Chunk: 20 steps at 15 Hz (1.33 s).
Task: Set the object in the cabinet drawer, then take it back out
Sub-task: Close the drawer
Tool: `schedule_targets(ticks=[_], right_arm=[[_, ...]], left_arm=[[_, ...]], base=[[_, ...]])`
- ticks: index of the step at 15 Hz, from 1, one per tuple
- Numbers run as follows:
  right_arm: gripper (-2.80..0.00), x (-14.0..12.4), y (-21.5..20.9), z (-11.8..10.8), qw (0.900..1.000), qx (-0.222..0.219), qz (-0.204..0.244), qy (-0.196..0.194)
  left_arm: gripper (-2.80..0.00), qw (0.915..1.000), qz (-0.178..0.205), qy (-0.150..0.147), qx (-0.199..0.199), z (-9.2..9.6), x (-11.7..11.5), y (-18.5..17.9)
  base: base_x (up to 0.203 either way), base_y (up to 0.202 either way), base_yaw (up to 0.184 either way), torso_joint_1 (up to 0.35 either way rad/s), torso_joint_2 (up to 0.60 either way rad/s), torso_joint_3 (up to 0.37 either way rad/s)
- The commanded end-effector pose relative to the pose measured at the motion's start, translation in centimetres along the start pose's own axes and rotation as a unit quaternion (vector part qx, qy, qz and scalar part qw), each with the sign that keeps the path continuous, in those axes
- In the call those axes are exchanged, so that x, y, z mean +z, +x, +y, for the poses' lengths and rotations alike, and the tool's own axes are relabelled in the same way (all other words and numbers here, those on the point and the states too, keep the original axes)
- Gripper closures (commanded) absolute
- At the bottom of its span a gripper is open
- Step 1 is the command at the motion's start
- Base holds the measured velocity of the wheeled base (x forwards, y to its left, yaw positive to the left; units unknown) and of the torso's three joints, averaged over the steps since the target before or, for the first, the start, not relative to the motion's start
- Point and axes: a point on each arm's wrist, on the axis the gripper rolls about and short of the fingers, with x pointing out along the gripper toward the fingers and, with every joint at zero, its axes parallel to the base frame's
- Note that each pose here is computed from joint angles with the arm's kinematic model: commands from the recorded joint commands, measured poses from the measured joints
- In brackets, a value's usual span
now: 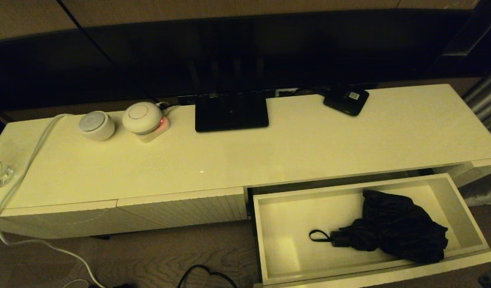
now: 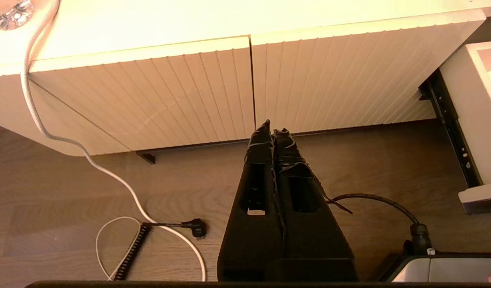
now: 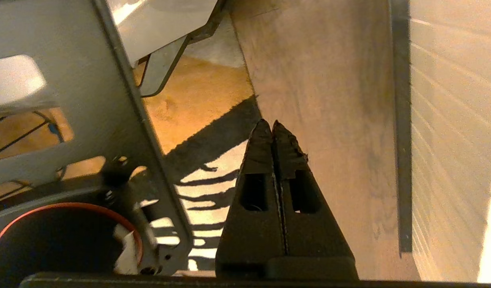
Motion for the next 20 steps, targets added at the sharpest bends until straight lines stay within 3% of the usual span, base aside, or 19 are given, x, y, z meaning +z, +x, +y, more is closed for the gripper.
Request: schedule_targets(ticks=[1, 6, 12, 20], right_arm=[[0.0, 0.9, 2.1, -1.5, 1.0, 0.018, 0.013, -0.002], [0.0, 2.7, 4.6, -4.6, 1.0, -0.02, -0.011, -0.003], [0.0, 3.6, 5.6, -6.1, 0.996, -0.076, -0.045, -0.009], [0.0, 4.4, 4.5, -7.7, 0.979, -0.185, -0.081, -0.021]], left_arm=[[0.0, 1.0, 0.001, 0.0, 0.0, 0.0, -0.1, 0.0], [0.0, 1.0, 0.001, 0.0, 0.0, 0.0, -0.1, 0.0], [0.0, 1.0, 0.001, 0.0, 0.0, 0.0, -0.1, 0.0], [0.0, 1.0, 0.001, 0.0, 0.0, 0.0, -0.1, 0.0]], base=[[0.0, 0.0, 0.0, 0.0, 0.0, 0.0], [0.0, 0.0, 0.0, 0.0, 0.0, 0.0], [0.0, 0.0, 0.0, 0.0, 0.0, 0.0], [0.0, 0.0, 0.0, 0.0, 0.0, 0.0]])
